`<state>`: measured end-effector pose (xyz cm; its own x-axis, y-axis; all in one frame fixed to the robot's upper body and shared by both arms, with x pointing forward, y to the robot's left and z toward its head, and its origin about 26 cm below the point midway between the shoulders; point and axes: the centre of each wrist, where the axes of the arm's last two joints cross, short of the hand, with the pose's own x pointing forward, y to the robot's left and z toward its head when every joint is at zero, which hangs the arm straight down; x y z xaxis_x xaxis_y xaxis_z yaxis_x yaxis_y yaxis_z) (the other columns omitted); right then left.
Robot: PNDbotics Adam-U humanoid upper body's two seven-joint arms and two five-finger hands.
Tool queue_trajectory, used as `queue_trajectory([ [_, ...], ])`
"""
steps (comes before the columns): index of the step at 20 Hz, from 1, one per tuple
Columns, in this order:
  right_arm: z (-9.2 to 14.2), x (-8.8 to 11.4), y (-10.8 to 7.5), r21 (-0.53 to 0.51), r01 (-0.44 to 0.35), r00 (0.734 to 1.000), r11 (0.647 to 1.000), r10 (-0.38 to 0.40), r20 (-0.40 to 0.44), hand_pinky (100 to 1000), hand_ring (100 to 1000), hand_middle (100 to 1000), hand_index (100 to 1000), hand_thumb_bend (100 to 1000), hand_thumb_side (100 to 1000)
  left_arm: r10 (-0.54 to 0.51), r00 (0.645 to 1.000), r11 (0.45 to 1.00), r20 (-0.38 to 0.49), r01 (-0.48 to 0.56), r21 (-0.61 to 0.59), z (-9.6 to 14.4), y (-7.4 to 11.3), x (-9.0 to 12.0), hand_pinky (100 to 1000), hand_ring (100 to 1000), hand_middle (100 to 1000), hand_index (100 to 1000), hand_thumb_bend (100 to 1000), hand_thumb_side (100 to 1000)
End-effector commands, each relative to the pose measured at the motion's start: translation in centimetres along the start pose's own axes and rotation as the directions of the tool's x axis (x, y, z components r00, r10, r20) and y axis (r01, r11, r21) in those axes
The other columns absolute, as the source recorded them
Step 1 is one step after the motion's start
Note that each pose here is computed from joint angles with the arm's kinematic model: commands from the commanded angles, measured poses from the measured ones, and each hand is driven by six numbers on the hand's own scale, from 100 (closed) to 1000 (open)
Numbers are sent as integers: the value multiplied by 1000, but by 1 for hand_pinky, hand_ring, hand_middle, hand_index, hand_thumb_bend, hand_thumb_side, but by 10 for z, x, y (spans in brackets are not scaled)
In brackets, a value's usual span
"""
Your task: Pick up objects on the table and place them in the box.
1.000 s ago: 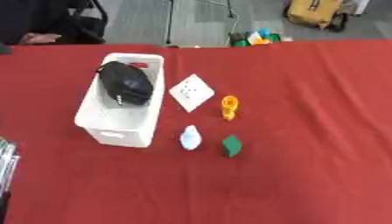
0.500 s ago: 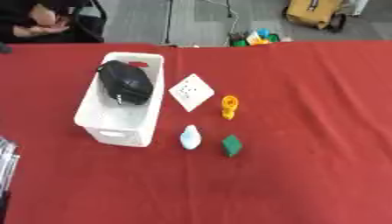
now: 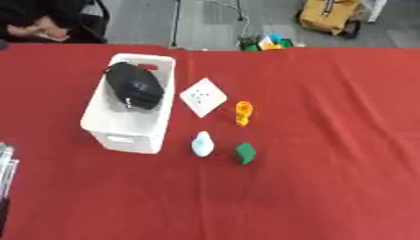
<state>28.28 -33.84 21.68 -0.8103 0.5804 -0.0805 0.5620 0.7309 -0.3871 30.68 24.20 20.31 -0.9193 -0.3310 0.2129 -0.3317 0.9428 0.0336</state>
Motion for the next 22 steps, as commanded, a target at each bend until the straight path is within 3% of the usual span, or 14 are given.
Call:
queue_trajectory([
  [1, -1, 3, -6, 109, -4, 997, 994, -4, 75, 772, 765, 770, 855, 436, 1000, -15, 999, 999, 32, 16, -44, -6, 6, 3, 455, 813, 809, 917, 116, 1000],
  [4, 19, 10, -3, 296, 6, 998, 955, -25, 62, 794, 791, 784, 862, 456, 1000, -15, 999, 998, 31, 17, -65, -5, 7, 3, 455, 813, 808, 916, 116, 1000],
  [5, 22, 11, -3, 349, -2, 998, 937, -22, 64, 834, 840, 815, 871, 446, 1000, -14, 999, 997, 30, 16, -69, -5, 7, 3, 453, 813, 808, 916, 115, 1000],
  [11, 15, 11, -7, 572, -116, 989, 812, 39, 146, 889, 922, 858, 872, 429, 1000, -4, 1000, 996, 26, 6, -90, -4, 7, 3, 452, 813, 807, 914, 113, 1000],
  [18, 1, 8, -14, 736, -289, 954, 613, 118, 276, 893, 937, 858, 860, 413, 961, 13, 1000, 996, 19, -11, -90, -3, 4, 4, 450, 813, 807, 914, 113, 1000],
  [22, -8, 6, -22, 787, -397, 917, 472, 167, 362, 858, 905, 834, 867, 475, 963, 28, 999, 996, 15, -27, -80, -3, 1, 4, 448, 813, 807, 914, 113, 1000],
])
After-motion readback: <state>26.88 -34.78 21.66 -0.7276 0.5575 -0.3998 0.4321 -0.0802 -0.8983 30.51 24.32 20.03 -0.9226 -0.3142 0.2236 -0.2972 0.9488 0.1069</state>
